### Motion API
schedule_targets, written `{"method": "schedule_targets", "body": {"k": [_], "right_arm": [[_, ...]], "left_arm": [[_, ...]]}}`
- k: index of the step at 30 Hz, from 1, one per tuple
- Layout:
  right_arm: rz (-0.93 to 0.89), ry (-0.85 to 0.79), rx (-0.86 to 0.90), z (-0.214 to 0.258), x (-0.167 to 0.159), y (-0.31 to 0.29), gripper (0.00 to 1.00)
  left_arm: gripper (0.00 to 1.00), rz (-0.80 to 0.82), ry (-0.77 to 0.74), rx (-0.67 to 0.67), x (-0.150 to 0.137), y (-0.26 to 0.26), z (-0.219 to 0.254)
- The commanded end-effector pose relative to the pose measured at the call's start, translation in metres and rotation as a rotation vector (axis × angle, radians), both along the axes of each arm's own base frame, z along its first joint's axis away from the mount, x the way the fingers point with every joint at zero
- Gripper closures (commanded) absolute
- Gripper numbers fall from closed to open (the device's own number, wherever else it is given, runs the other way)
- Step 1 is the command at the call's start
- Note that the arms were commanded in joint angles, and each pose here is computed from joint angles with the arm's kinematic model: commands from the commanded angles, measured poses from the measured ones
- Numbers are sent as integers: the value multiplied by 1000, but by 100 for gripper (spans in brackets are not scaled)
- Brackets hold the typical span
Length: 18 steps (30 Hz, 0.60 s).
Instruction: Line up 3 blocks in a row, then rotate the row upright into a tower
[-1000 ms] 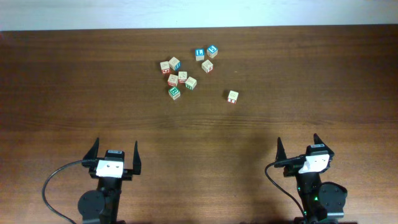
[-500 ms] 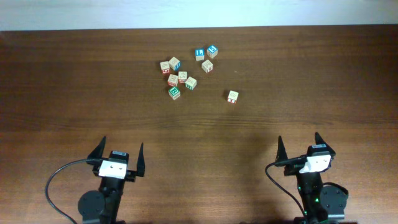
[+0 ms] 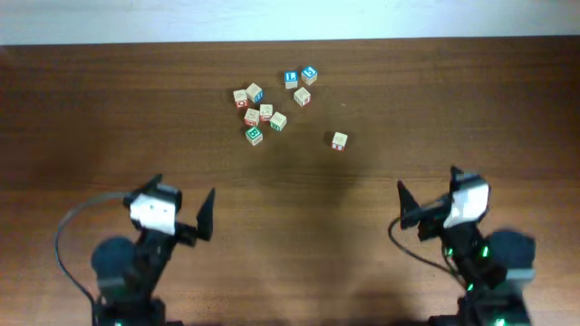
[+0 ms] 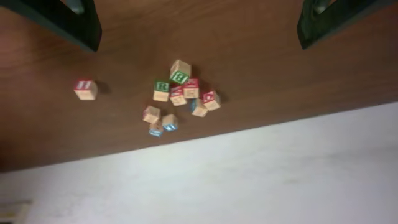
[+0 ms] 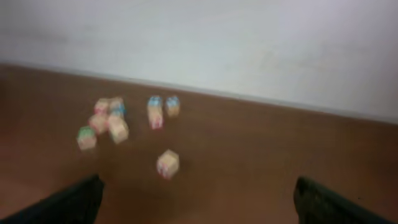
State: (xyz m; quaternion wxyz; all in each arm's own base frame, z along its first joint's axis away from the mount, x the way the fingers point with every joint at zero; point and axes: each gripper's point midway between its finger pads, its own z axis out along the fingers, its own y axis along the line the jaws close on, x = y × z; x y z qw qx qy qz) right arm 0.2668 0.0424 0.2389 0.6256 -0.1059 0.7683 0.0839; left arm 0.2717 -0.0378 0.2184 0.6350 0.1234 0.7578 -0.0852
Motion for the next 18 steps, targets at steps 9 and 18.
{"method": "schedule_targets", "body": {"k": [9, 18], "right_arm": [[68, 595, 47, 11, 78, 10, 2], [357, 919, 314, -56, 141, 64, 2]], "left_arm": [[1, -118, 515, -104, 101, -11, 20], [1, -63, 945, -2, 172, -25, -65]]}}
